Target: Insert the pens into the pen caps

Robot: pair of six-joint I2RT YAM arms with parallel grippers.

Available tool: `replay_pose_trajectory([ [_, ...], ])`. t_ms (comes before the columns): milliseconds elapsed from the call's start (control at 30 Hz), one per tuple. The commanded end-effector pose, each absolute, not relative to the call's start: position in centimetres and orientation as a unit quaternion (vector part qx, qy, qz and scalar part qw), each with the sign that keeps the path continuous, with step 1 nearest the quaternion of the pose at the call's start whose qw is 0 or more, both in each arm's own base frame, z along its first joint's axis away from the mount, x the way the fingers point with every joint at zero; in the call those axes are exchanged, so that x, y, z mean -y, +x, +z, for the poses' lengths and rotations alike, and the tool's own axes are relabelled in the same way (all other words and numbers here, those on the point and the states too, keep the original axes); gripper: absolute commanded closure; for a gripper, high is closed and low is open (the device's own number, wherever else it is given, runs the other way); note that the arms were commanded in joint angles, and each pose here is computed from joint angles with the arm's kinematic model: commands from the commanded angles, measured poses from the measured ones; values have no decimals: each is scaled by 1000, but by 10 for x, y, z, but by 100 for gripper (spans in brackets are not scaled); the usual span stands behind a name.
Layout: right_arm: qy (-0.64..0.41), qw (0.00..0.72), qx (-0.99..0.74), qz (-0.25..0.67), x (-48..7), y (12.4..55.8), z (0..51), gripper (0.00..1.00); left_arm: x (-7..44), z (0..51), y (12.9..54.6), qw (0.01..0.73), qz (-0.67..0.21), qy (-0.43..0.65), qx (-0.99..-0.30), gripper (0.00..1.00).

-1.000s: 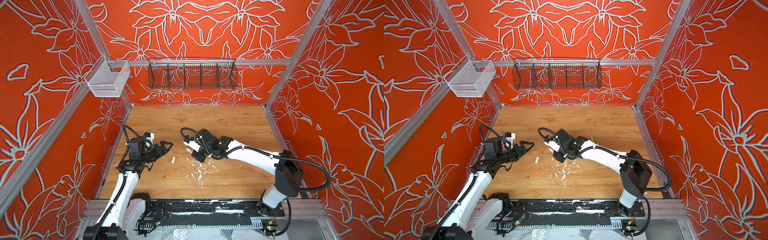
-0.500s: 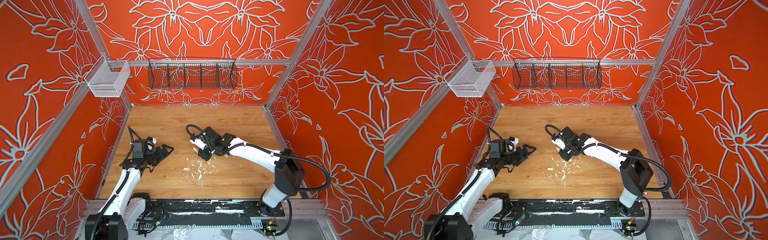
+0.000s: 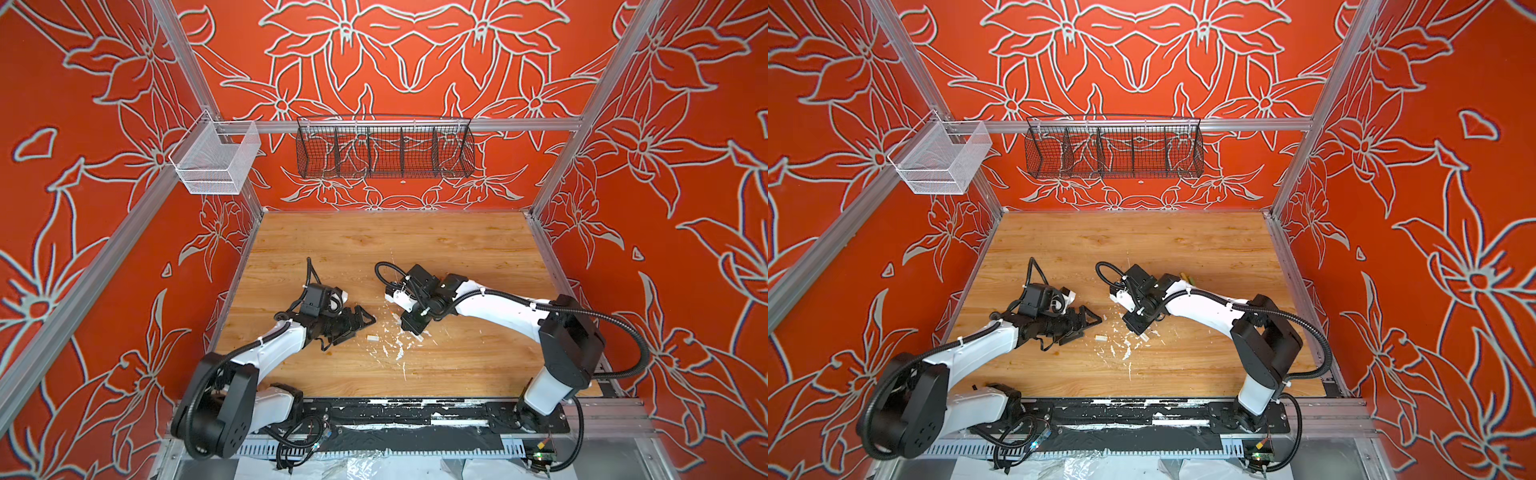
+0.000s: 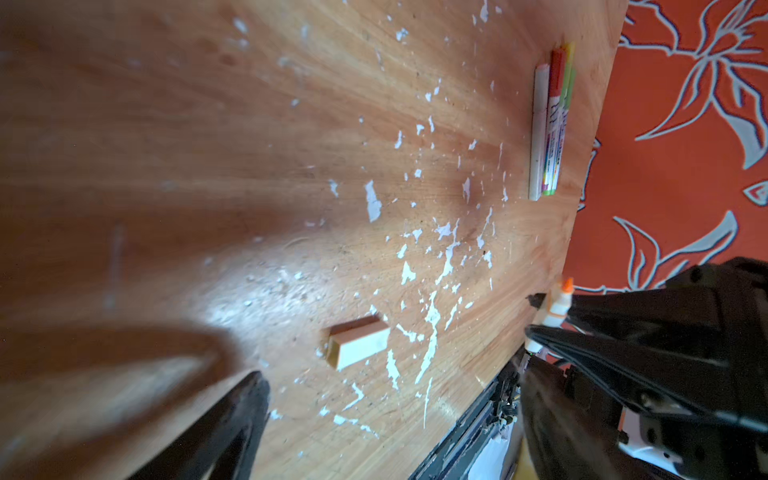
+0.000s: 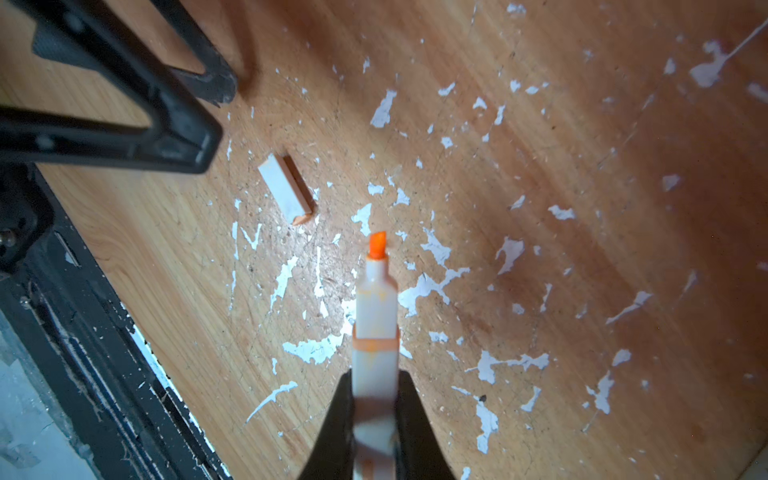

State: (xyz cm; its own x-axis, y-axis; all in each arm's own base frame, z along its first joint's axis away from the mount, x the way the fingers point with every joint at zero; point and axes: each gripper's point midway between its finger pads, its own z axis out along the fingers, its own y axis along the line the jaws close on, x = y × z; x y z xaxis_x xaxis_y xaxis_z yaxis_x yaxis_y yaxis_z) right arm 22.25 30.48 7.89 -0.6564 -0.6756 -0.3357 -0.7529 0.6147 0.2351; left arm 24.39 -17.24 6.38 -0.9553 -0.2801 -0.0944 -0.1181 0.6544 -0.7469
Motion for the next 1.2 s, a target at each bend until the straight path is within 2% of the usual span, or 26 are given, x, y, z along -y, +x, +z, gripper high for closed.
replay_pose_trajectory([
  [0,-376,95,-902,190,-298,209,78,100,195,79,257,118,-432,-57,-892,7],
  [267,-344,99,-916,181,-277,198,74,100,215,58,255,66,-416,-25,-907,10],
  [500,-292,122,-936,156,-252,212,82,100,208,41,211,16,-347,-18,-937,12],
  [667,-293,152,-928,173,-252,216,97,100,219,37,187,0,-346,-3,-938,12],
  [800,-302,152,-926,165,-249,216,99,100,226,33,189,-1,-337,2,-941,12],
  [1167,-314,152,-917,192,-248,202,103,100,199,22,213,30,-234,-43,-971,16],
])
